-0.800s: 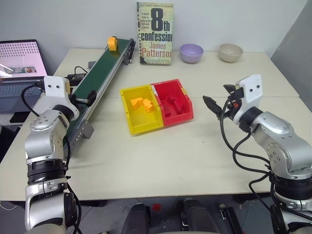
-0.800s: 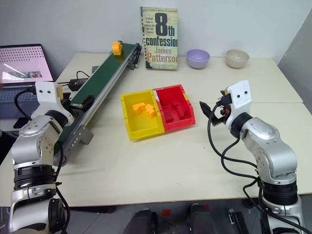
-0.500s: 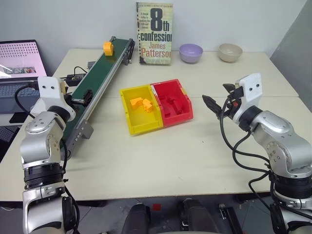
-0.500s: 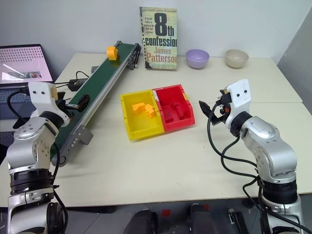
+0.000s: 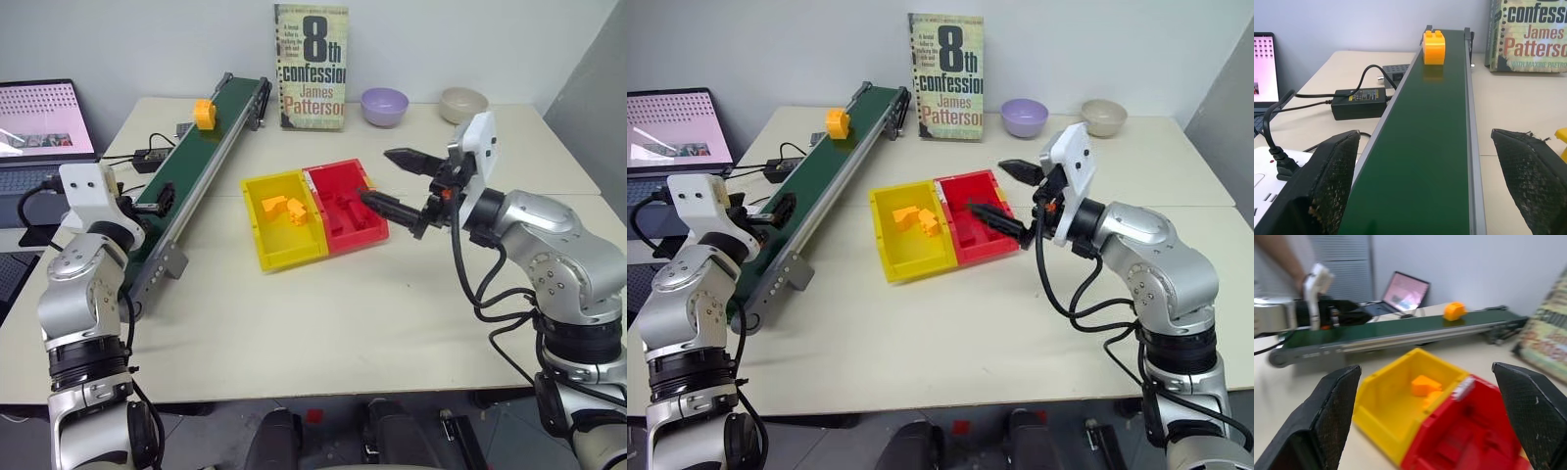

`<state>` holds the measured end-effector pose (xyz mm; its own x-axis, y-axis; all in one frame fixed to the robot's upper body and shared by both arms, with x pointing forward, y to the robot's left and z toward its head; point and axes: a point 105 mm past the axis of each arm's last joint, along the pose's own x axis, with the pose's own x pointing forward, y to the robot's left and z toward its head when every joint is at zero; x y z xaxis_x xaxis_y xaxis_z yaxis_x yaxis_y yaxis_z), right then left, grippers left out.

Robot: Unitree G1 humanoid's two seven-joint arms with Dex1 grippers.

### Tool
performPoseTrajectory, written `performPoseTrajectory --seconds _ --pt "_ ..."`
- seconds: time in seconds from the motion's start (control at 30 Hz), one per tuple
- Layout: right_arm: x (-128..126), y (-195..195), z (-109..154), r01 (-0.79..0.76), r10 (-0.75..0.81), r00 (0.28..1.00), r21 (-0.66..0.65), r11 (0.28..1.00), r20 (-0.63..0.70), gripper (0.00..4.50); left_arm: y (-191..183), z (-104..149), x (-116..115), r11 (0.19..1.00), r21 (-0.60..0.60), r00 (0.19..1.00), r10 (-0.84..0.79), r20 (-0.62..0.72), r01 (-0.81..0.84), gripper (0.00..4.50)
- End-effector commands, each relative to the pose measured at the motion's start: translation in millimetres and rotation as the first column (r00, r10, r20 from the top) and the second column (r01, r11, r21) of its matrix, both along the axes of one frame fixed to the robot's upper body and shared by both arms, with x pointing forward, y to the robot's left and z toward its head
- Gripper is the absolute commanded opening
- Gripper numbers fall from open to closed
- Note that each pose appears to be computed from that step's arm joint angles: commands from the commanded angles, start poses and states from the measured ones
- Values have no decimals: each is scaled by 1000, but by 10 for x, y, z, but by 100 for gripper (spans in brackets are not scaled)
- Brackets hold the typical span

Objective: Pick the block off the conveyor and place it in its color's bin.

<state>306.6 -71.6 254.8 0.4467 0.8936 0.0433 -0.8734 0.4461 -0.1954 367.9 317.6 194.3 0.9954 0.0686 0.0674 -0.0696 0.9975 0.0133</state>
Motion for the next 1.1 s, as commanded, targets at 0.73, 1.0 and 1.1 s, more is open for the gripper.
performPoseTrajectory --seconds 0.73,1.0,1.1 --pt "-240 133 124 -137 138 990 -37 990 39 450 -16 102 67 999 37 1000 0 29 -2 449" --pt "-286 122 99 -135 137 990 -46 990 28 450 44 22 91 999 45 1000 29 -3 -29 449" --pt "-291 122 93 -129 130 991 -45 991 27 450 90 15 98 998 50 999 50 -9 -49 449"
